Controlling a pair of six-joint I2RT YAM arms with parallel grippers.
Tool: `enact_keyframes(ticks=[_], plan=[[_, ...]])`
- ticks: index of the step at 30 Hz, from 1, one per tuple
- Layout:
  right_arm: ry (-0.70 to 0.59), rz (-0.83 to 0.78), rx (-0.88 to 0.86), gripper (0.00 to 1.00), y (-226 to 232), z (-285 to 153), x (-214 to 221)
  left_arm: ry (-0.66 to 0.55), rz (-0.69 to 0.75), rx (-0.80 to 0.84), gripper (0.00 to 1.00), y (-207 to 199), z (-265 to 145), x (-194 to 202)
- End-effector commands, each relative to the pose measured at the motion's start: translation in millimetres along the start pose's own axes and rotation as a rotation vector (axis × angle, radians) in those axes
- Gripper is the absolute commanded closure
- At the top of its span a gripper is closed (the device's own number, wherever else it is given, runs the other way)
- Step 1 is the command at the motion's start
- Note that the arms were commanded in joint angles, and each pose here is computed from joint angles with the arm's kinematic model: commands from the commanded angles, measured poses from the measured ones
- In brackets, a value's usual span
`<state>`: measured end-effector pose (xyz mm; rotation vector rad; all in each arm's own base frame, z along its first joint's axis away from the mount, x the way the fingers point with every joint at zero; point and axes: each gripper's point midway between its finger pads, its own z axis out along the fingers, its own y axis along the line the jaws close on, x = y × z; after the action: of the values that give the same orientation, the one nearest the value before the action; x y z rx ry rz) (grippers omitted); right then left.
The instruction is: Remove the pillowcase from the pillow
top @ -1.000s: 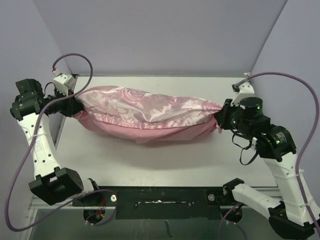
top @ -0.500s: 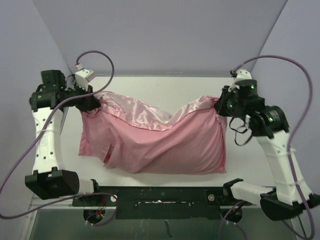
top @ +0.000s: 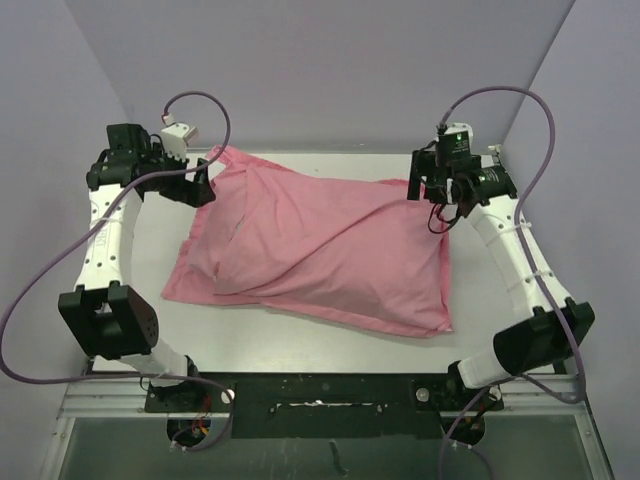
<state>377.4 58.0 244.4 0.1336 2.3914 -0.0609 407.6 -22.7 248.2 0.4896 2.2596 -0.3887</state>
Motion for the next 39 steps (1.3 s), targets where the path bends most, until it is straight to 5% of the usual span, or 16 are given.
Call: enact_keyframes(ticks=[1,6,14,21,27,33,39], plan=[[-0.259,-0.071,0.041,0.14,11.0,-57.1,-44.9,-0.089,0.121,0.086,0.08,-45.2,-21.4,-4.4],[-0.239,-0.191,-0.038,0.08,74.9,-53.0,-26.8,-0.019,0.081,0.135,0.09,-57.7,14.2,35.5],[-0.179,-0.371,-0.206,0.06,190.5,-37.6,26.0,-0.044,-0.025,0.127,0.26,-44.7,48.2,30.4],[-0.131,-0.404,-0.325,0.05,248.2,-18.7,46.7,-0.012,-0.090,0.169,0.26,-48.3,69.9,56.6],[-0.027,-0.341,-0.352,0.11,241.1,9.4,76.4,0.003,-0.124,0.181,0.30,-49.5,78.1,76.4],[0.048,-0.249,-0.309,0.26,201.1,30.6,109.3,-0.036,-0.098,0.022,0.79,-15.8,76.0,71.3],[0.051,-0.197,-0.278,0.33,170.8,31.9,116.1,-0.076,-0.065,-0.097,0.87,15.7,63.3,63.8]])
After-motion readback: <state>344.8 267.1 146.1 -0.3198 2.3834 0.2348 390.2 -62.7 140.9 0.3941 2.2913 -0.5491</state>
